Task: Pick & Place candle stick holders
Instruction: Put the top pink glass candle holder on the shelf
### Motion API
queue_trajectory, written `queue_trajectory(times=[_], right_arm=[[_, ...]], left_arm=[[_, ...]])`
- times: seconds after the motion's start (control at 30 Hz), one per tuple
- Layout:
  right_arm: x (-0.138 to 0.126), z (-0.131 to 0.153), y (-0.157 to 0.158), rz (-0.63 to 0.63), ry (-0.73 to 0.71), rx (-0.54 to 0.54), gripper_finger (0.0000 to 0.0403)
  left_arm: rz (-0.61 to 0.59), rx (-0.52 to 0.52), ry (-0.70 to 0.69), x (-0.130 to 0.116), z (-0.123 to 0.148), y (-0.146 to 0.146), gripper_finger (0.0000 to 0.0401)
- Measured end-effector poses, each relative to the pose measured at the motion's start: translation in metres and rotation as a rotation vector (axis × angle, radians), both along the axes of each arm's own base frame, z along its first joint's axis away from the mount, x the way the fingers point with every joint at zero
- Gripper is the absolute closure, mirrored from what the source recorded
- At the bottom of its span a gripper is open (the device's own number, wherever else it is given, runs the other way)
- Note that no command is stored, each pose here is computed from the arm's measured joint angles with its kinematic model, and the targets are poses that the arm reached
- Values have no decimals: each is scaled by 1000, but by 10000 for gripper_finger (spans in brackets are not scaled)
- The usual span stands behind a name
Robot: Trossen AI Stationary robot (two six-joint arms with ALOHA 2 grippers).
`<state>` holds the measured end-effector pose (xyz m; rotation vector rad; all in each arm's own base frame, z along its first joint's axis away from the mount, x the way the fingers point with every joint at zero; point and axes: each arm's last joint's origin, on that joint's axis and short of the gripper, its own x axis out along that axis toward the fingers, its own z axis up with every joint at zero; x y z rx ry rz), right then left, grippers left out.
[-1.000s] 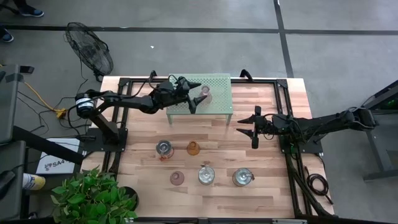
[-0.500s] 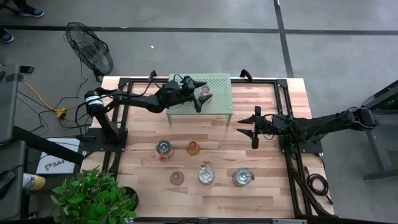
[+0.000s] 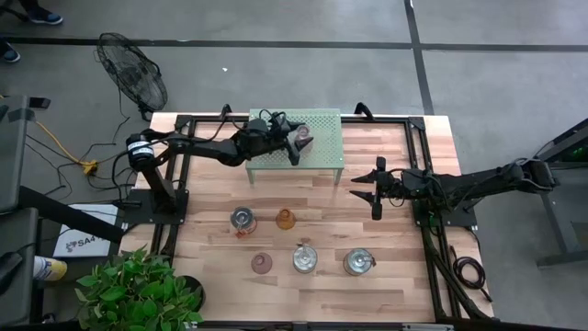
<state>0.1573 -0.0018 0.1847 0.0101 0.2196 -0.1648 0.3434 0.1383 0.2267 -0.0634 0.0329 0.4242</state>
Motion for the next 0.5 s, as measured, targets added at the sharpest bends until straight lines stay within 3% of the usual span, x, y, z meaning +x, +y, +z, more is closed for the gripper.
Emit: queue_trajectory(times=[0.33,0.5], right_arm=[[0,0,0,-1,1,3,235],[0,0,0,-1,1,3,235]], left_arm=[[2,9,-19,0,2,0,260],[8,10,-25,0,3,0,278]])
